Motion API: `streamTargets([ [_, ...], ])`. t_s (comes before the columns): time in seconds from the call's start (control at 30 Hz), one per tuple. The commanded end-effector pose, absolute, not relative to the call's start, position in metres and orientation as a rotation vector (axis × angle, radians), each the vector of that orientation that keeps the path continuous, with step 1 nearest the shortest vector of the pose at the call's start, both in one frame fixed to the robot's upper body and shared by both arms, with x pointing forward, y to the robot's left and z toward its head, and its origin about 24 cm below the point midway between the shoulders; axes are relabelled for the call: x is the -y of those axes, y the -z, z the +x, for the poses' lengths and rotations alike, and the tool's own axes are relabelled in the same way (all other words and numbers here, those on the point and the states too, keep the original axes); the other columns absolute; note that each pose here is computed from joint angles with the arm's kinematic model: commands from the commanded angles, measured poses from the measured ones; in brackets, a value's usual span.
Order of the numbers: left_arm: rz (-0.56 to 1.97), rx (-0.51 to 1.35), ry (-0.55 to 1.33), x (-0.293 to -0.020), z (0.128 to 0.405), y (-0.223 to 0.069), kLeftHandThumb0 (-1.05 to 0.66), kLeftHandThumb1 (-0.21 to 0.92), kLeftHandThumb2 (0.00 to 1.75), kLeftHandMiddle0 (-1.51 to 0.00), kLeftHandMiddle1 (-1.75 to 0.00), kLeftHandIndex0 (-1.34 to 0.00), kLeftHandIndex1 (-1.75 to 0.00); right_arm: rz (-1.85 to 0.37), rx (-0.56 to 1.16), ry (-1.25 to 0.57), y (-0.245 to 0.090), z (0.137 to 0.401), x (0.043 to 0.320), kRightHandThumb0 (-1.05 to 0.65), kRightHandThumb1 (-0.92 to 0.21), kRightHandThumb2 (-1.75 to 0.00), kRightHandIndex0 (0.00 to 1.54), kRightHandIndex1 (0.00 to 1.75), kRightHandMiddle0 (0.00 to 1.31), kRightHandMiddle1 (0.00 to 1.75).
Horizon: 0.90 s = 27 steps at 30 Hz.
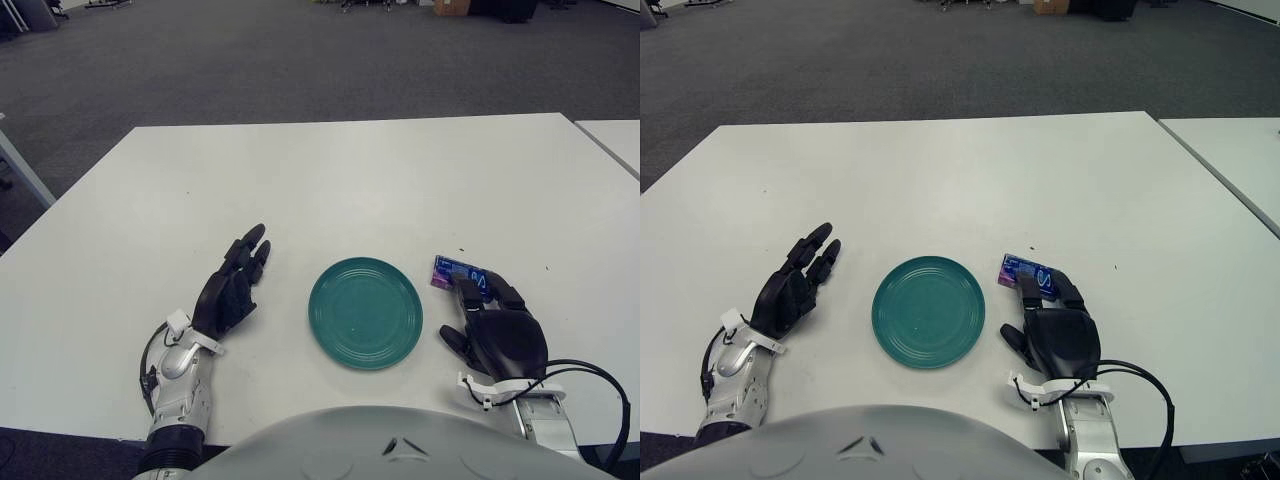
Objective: Put the gum into the plate.
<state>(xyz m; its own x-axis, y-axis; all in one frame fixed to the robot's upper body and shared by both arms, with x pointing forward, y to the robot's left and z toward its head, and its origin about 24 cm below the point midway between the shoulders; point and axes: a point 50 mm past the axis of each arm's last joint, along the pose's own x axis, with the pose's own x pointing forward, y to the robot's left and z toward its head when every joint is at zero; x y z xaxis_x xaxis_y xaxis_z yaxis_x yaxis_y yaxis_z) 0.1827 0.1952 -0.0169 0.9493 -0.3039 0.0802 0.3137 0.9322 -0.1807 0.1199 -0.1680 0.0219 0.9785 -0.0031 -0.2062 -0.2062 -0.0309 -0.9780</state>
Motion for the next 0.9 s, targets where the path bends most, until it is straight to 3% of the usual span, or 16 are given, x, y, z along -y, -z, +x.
streamTargets([
  [0.0, -0.2, 0.008, 0.305, -0.195, 0.179, 0.022, -1.04, 0.92, 0.94, -0.11, -0.01, 0.0, -0.33, -1.494, -0.369, -0.318, 0.012, 0.101, 0.155, -0.95, -0.92, -0.94, 0.4, 0.02, 0.0, 0.51],
  [0.3, -0.198, -0.013, 0.316, -0.198, 0.178, 0.027, -1.03, 0.92, 0.92, -0.13, -0.01, 0.0, -0.36, -1.495, -0.36, -0.31, 0.007, 0.1, 0.153, -0.94, -0.92, -0.93, 0.4, 0.01, 0.0, 0.51],
  [0.87, -0.28, 0.139, 0.37, -0.182, 0.18, 0.02, -1.05, 0.92, 0.94, -0.15, -0.01, 0.0, -0.45, -1.566, -0.165, -0.174, -0.082, 0.091, 0.145, -0.96, -0.92, -0.89, 0.44, 0.02, 0.0, 0.65],
])
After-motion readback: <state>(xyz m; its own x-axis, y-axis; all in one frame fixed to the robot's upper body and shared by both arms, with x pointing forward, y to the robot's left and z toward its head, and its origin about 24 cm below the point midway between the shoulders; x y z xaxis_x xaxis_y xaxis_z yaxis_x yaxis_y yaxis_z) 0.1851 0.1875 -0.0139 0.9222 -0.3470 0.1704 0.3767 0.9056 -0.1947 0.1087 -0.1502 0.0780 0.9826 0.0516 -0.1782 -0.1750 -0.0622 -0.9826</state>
